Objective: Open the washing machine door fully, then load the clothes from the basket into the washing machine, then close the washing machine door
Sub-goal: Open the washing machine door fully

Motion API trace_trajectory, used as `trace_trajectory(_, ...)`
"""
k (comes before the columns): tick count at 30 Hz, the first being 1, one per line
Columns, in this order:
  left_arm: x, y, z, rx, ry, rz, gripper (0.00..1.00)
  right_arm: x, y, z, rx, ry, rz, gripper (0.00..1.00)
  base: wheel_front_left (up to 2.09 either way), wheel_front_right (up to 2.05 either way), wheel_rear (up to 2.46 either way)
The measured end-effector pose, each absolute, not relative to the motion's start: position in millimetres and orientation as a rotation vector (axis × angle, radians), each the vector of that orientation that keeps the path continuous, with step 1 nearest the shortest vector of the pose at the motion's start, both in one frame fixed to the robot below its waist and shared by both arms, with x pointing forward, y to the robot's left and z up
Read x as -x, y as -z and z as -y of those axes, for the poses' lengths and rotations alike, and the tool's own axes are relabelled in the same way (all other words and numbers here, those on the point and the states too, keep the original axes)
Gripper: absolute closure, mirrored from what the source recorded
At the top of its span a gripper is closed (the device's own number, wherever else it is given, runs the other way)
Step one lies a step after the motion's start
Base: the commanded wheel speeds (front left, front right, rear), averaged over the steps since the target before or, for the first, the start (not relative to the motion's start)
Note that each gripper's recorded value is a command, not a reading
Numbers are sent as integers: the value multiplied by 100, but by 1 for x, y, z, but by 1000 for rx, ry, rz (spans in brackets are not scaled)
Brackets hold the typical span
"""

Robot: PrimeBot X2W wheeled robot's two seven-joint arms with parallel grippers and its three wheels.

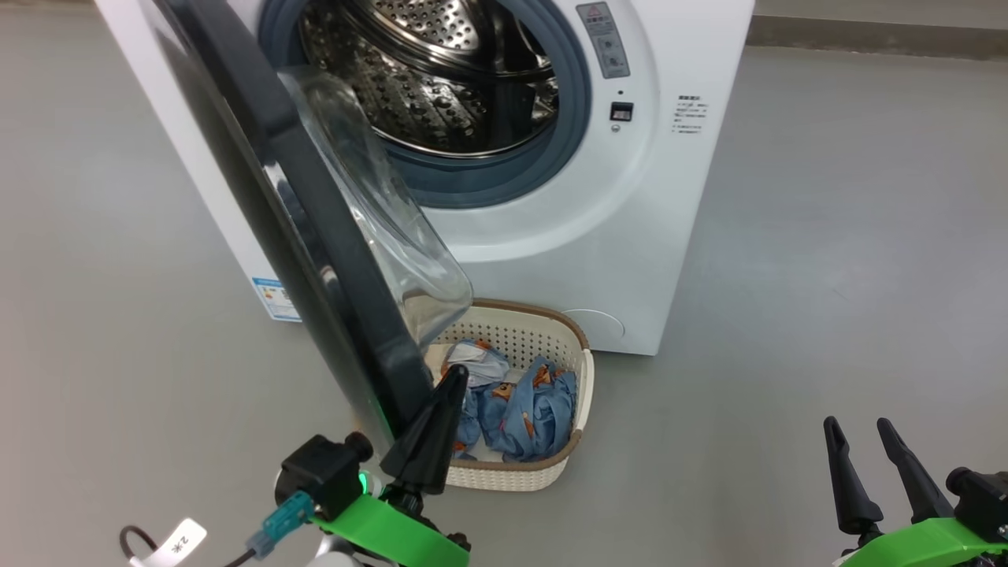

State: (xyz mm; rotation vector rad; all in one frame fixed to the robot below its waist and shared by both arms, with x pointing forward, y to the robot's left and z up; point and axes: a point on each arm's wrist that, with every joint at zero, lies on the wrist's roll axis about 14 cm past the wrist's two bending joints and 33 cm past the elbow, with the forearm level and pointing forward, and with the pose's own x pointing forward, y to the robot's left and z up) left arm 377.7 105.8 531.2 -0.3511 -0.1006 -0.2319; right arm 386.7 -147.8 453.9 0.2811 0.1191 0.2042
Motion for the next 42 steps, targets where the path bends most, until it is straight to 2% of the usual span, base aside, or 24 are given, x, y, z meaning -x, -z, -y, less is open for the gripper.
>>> trace_trajectory(23,-335,-509,-199,302,-74,91,100,-403,-459,103,-277,-331,-119,0,0,0,0)
trace_trajectory(42,-305,-504,-292,221,-373,92,100,-404,-460,95,-280,-350,-119,0,0,0,0)
